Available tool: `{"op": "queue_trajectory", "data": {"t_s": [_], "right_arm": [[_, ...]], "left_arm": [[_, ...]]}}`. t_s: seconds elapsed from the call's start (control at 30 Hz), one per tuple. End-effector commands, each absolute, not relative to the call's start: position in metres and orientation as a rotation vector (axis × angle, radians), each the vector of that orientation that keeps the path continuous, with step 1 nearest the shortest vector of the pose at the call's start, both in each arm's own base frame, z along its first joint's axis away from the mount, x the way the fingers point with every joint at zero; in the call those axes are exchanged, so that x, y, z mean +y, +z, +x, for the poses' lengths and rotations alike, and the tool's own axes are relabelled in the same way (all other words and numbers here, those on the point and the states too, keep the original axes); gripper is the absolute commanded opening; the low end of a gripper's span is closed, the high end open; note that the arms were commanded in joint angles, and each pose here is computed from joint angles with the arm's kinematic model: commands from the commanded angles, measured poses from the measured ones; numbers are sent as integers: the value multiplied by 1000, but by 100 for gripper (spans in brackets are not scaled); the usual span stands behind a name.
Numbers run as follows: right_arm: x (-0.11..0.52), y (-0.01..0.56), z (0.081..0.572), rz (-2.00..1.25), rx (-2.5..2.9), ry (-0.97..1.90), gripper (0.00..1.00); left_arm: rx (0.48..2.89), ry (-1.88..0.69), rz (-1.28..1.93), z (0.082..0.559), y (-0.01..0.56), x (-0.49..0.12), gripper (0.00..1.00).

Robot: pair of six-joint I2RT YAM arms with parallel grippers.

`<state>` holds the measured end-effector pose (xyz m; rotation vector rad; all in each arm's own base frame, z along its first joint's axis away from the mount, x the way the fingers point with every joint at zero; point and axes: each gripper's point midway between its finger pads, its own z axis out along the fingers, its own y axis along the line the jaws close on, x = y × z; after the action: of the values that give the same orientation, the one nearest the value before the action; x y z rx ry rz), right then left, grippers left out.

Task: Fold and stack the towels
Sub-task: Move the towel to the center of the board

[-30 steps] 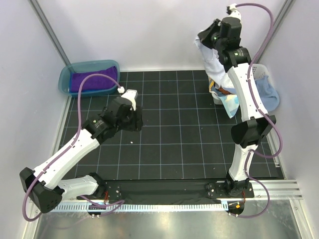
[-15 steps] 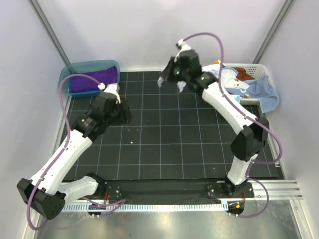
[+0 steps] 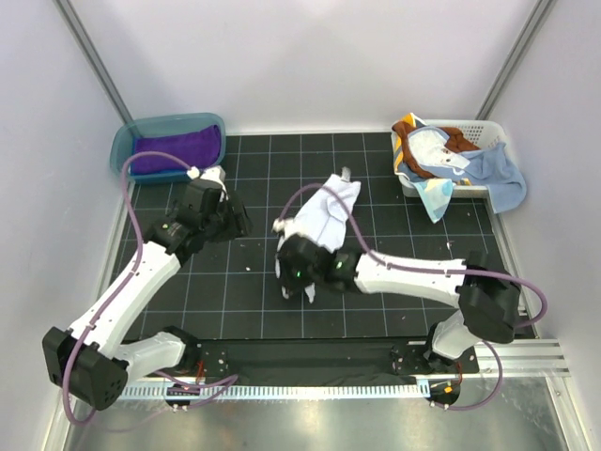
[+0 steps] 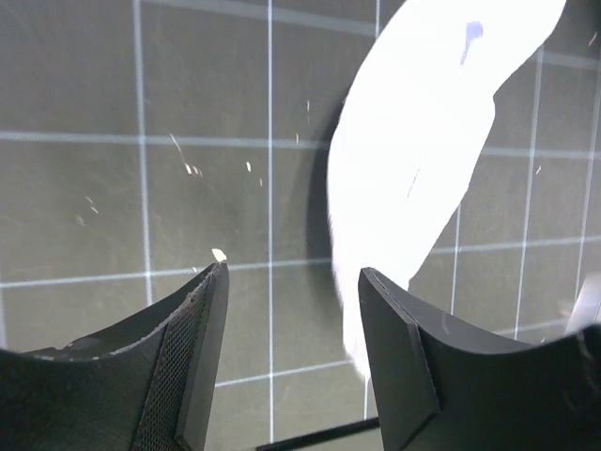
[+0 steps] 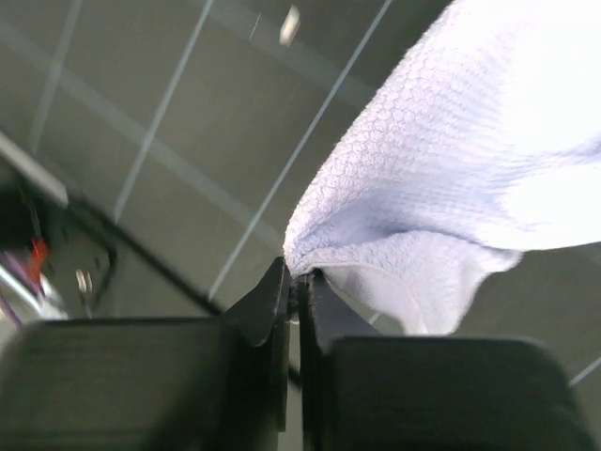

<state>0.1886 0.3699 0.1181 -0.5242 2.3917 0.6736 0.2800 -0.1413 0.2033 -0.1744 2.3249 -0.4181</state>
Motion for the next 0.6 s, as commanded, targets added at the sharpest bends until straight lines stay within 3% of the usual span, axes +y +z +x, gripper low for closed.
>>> {"op": "queue_trajectory", "data": {"t_s": [0.0, 0.17, 0.3, 0.5, 0.57], "right_arm": [[369, 126, 155, -515, 2357, 651, 14], [350, 107, 110, -601, 2394, 558, 42], [311, 148, 141, -417, 2291, 479, 59], [221, 173, 260, -60, 2272, 284, 59], [222, 178, 291, -39, 2260, 254, 59]], "left_arm": [[2367, -579, -155, 275, 188, -165, 61], [2421, -617, -137, 271, 161, -177, 63], [2459, -592, -101, 276, 146, -195, 63], [2413, -490, -112, 335, 145, -218, 63], [2427, -442, -44, 361, 135, -230, 62]]}}
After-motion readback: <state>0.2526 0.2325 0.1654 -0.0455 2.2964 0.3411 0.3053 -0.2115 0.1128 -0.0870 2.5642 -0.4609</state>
